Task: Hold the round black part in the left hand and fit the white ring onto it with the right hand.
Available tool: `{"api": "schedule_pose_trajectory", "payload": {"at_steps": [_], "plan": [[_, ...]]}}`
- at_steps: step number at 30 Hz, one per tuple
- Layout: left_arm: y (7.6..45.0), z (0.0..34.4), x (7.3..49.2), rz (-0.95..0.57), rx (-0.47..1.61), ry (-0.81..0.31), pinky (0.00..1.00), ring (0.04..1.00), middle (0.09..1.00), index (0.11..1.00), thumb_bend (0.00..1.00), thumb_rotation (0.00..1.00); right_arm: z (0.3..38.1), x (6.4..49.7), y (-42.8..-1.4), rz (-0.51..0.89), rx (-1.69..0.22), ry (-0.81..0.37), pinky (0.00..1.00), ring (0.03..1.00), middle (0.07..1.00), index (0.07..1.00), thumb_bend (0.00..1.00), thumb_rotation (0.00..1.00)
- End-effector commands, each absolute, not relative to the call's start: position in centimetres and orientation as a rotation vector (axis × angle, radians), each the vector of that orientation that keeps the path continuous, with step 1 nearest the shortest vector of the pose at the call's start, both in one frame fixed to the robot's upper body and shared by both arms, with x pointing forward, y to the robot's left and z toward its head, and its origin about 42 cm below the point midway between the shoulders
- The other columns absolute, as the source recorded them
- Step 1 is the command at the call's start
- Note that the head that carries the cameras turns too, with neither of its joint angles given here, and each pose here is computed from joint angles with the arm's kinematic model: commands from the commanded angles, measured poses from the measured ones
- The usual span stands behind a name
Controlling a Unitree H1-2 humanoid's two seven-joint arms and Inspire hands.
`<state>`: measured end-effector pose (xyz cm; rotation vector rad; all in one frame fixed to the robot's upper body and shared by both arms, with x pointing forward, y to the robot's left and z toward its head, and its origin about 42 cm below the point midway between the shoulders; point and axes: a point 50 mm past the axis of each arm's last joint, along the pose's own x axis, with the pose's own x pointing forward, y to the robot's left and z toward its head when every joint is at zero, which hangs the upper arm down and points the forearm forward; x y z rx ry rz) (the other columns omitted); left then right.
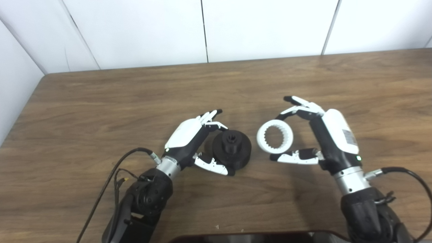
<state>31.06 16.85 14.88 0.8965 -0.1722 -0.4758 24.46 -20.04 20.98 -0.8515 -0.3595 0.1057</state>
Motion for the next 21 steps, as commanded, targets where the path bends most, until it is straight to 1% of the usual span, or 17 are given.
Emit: {"api": "schedule_pose_trajectory", "payload": {"at_steps": [1, 3, 7, 11, 16, 21], "plan": [[16.6, 16.9, 31.7, -0.451, 0.894, -0.242, 1.0, 1.0, 1.0, 0.606, 0.95, 0.35, 23.0, 24.7, -18.9, 0.11, -0.844, -0.469, 0.89, 0.855, 0.857, 0.494, 0.52, 0.15], [16.6, 16.9, 31.7, -0.453, 0.893, -0.244, 1.0, 1.0, 1.0, 0.607, 0.95, 0.35, 22.9, 24.9, -18.4, 0.124, -0.835, -0.475, 0.89, 0.854, 0.856, 0.494, 0.52, 0.15], [16.4, 16.7, 31.6, -0.457, 0.898, -0.245, 1.0, 1.0, 1.0, 0.609, 0.94, 0.35, 23.0, 25.2, -17.2, 0.152, -0.833, -0.481, 0.85, 0.849, 0.856, 0.495, 0.52, 0.16], [16.1, 16.5, 31.4, -0.461, 0.9, -0.233, 1.0, 1.0, 1.0, 0.61, 0.94, 0.33, 23.1, 25.6, -16.1, 0.179, -0.827, -0.476, 0.88, 0.856, 0.864, 0.495, 0.52, 0.16], [15.8, 15.7, 31.3, -0.474, 0.912, -0.224, 1.0, 1.0, 1.0, 0.61, 0.94, 0.3, 23.3, 26.1, -15.1, 0.201, -0.82, -0.485, 0.88, 0.856, 0.867, 0.495, 0.52, 0.16], [15.5, 15.1, 31.2, -0.481, 0.926, -0.234, 1.0, 1.0, 1.0, 0.603, 0.95, 0.32, 23.4, 26.4, -14.5, 0.218, -0.822, -0.488, 0.9, 0.858, 0.871, 0.496, 0.52, 0.16]]}}
